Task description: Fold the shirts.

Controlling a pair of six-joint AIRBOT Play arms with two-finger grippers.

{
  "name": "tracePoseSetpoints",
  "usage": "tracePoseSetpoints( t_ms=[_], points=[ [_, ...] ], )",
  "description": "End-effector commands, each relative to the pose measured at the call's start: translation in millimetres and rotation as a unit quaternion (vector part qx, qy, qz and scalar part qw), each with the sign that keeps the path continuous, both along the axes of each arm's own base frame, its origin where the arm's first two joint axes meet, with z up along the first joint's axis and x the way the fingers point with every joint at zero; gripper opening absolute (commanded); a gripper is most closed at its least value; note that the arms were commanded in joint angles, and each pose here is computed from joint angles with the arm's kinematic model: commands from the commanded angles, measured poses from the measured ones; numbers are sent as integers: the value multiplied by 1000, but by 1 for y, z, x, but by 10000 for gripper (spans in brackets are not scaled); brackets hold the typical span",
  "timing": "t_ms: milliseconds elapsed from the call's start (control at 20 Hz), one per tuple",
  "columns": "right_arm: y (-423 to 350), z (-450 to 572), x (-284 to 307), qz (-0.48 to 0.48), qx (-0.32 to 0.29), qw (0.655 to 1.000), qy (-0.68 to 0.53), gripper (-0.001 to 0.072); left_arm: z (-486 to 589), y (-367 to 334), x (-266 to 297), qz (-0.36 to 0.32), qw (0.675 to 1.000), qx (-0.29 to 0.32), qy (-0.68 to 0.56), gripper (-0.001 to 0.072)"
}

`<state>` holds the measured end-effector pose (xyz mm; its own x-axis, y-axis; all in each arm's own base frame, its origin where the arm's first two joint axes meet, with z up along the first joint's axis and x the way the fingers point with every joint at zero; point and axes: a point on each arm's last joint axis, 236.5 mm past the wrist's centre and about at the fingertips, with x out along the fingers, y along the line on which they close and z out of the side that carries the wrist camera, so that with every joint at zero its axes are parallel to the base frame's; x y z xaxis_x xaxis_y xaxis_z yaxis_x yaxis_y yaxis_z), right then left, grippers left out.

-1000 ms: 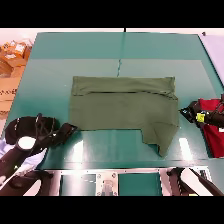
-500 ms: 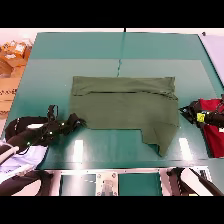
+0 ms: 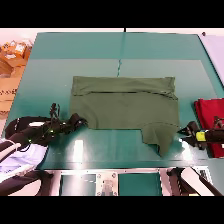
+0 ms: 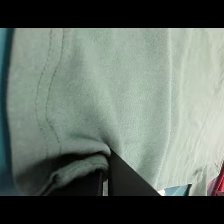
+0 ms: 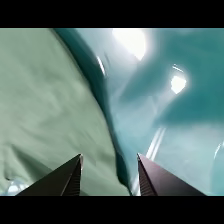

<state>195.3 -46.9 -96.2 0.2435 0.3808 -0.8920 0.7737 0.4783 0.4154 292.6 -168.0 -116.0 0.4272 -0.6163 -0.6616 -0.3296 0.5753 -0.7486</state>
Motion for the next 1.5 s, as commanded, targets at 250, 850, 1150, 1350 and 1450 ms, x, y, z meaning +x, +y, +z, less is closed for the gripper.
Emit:
tracePoseSetpoints(
  t_ms=[250,850,1150,1350,1450],
  points=[
    [58,-27,5,24,66,997,-12,348,-1,1,1,-5,1000,7,-5,26],
    [27,18,-2,63,22,998,-1,16,29,55,-38,-168,961,211,63,25],
    [25,57,12,66,-8,996,-57,16,63,63,-33,-197,950,243,28,25],
    [27,115,68,75,-15,984,-163,16,100,60,12,-181,950,252,-39,25],
    [25,131,99,80,-20,977,-196,16,108,57,36,-181,948,255,-52,25]
  ],
)
